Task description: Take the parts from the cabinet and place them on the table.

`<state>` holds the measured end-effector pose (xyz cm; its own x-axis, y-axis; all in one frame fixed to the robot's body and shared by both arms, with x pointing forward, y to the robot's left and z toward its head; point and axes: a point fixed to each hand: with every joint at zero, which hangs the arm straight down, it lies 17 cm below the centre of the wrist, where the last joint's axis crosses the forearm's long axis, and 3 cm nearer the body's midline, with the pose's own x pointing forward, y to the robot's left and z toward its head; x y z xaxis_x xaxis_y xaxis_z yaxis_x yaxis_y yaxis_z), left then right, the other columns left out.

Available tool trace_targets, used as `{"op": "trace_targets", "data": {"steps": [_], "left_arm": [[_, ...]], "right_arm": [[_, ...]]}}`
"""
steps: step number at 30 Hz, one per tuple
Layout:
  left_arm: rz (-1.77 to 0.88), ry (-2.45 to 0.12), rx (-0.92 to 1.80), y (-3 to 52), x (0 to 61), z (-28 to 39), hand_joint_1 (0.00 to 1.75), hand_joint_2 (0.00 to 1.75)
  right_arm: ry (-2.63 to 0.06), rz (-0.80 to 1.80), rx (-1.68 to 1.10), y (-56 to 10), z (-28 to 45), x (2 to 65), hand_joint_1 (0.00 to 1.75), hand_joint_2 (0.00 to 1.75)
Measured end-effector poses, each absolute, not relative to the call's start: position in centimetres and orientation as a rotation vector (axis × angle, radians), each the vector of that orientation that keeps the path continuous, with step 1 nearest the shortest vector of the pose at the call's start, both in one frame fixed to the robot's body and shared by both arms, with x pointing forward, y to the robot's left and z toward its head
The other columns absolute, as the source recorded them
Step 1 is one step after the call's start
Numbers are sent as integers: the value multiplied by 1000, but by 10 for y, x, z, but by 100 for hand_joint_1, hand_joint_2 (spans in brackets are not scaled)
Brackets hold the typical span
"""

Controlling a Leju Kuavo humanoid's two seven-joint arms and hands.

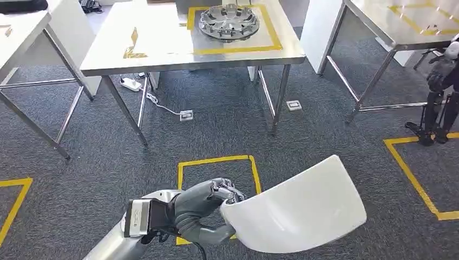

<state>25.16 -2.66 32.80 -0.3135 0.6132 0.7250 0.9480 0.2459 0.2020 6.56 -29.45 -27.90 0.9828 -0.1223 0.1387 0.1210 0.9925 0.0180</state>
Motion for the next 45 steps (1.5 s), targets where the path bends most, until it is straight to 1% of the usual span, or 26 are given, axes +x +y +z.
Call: {"op": "trace_targets", "data": {"steps": [6, 19, 37, 45], "left_arm": [[-862, -2037, -1434, -25, 245, 335, 175, 175], [-848, -2035, -1452, -21, 239, 335, 175, 175], [-843, -2052, -1436, -17, 240, 335, 175, 175], [-844, -2045, -1443, -17, 239, 334, 175, 175]], "right_arm": [[-140, -120, 7, -296, -279, 68, 0, 0], [-89, -110, 5, -299, -281, 50, 0, 0], [-119, -114, -6, -303, -280, 60, 0, 0], [-101, -118, -8, -304, -281, 52, 0, 0]]}}
